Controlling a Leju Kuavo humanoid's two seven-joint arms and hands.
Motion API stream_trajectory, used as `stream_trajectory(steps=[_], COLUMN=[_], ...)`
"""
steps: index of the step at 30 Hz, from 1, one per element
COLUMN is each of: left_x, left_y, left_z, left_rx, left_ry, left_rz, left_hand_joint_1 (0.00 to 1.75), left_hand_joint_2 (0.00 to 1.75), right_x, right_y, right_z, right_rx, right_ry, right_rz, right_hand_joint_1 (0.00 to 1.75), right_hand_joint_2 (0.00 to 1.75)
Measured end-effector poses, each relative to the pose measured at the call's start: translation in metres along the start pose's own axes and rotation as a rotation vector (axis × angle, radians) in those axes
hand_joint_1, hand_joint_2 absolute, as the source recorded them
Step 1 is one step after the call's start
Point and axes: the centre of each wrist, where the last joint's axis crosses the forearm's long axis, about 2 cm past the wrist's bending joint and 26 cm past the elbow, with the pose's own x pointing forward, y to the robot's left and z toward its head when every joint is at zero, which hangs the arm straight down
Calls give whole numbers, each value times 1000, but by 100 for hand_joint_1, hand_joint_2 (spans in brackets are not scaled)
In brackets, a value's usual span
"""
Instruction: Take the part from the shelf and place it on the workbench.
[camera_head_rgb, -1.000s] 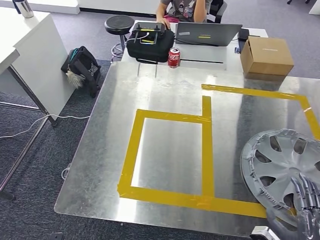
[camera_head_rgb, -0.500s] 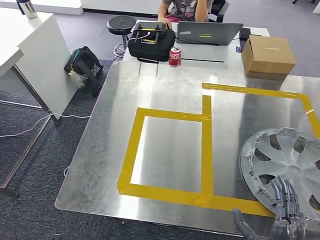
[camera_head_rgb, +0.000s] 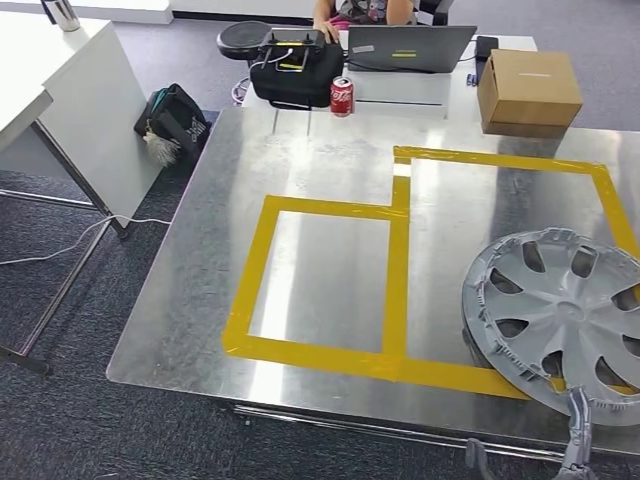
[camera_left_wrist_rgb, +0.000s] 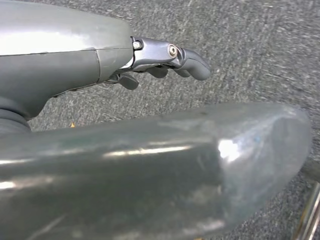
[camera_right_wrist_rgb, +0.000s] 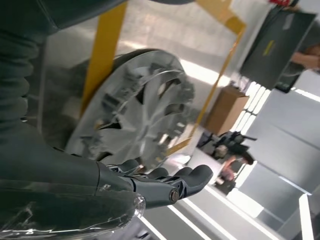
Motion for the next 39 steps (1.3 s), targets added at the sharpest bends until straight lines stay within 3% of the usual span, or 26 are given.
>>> stream_trajectory(steps=[6, 9, 15, 19, 26, 30, 39], left_x=[-2, -3, -5, -2, -6, -8, -9], left_y=[-5, -6, -10, -12, -11, -9, -7], left_z=[2, 3, 5, 4, 6, 7, 7], left_rx=[34, 58, 90, 101, 161, 161, 136], left_ry=[2, 6, 4, -3, 15, 30, 42], left_rz=[44, 79, 144, 155, 206, 214, 219], left_hand_joint_1=[0, 0, 0, 0, 0, 0, 0], left_hand_joint_2=[0, 0, 0, 0, 0, 0, 0], right_x=[-45, -76, -134, -148, -154, -152, -157], right_y=[3, 15, 43, 52, 77, 87, 87], right_z=[16, 34, 69, 86, 117, 122, 122], right_rx=[-72, -88, 7, 43, 320, 446, 591], right_ry=[300, 463, 748, 904, 1223, 1277, 1256], right_rz=[6, -34, -93, -84, -16, -34, -27], right_hand_joint_1=[0, 0, 0, 0, 0, 0, 0], right_hand_joint_2=[0, 0, 0, 0, 0, 0, 0])
